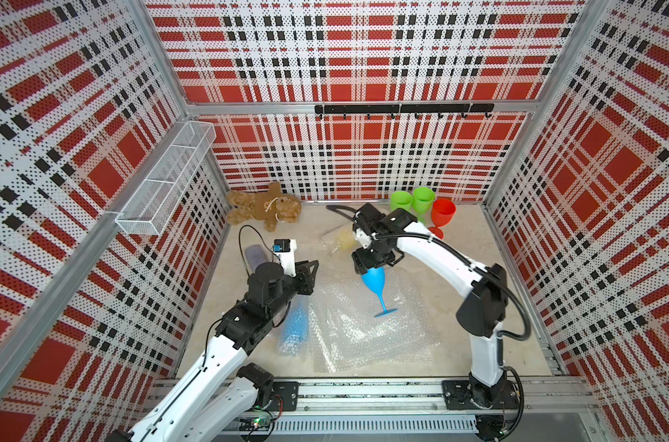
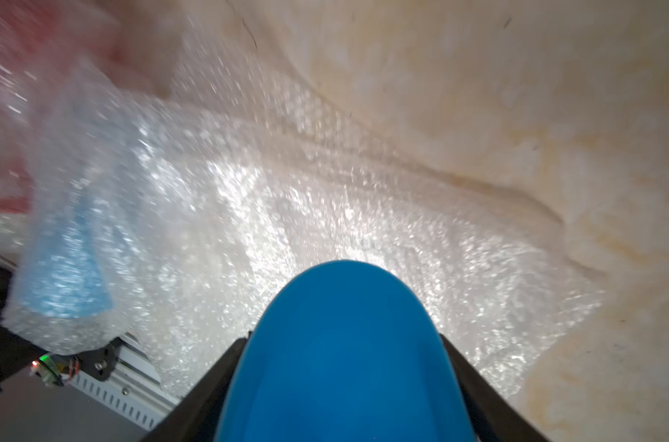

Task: Unpack wine glasses from bubble wrap
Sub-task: Pick up the wine glass from the bubble wrap, then place the wine glass at the center of the board, then pick up the bubble wrap from the center of the board, then place the bubble wrap at the center of the board, then unwrap the bubble wrap.

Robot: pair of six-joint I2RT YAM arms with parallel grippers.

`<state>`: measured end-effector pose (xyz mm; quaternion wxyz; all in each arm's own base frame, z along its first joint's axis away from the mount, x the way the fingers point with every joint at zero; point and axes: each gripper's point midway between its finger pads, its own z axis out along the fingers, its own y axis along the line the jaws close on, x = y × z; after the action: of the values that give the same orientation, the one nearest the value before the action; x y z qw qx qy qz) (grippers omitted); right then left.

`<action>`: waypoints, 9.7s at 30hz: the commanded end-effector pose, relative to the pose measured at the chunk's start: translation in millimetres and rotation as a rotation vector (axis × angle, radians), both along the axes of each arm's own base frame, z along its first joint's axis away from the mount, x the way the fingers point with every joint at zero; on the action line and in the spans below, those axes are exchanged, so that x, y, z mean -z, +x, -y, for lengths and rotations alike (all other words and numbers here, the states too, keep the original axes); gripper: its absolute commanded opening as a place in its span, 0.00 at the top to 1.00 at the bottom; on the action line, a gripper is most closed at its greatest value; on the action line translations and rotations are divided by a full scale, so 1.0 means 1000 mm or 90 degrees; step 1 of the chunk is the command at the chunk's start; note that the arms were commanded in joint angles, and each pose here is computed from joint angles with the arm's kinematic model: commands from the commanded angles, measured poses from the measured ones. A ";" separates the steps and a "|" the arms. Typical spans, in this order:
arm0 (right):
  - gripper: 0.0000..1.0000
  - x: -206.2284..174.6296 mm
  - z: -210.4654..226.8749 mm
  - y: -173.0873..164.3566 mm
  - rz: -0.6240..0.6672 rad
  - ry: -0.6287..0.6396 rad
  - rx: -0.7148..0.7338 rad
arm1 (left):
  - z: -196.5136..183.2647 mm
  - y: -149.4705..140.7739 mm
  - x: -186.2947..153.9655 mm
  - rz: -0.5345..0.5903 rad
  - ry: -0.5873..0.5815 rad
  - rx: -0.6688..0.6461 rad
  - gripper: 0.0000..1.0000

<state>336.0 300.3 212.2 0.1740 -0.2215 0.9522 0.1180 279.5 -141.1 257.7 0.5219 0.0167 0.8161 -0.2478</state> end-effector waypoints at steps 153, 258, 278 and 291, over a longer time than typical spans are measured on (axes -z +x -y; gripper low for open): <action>0.00 0.126 -0.069 0.170 0.594 -0.353 -0.849 | -0.057 0.077 0.056 -0.136 -0.010 -0.147 0.29; 0.20 0.050 0.032 -0.113 0.080 0.242 -0.152 | 0.094 -0.030 0.077 -0.202 0.031 0.193 0.27; 0.78 0.106 0.016 -0.130 -0.022 0.267 -0.199 | 0.147 -0.080 0.120 -0.295 0.076 0.348 0.28; 1.00 0.091 0.004 -0.136 -0.024 0.332 -0.221 | 0.147 -0.077 0.154 -0.334 0.138 0.332 0.38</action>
<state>203.0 288.9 110.8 0.1737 -0.3139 0.8583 0.3669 199.9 -286.8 106.6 0.2081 0.2069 0.9092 -0.2953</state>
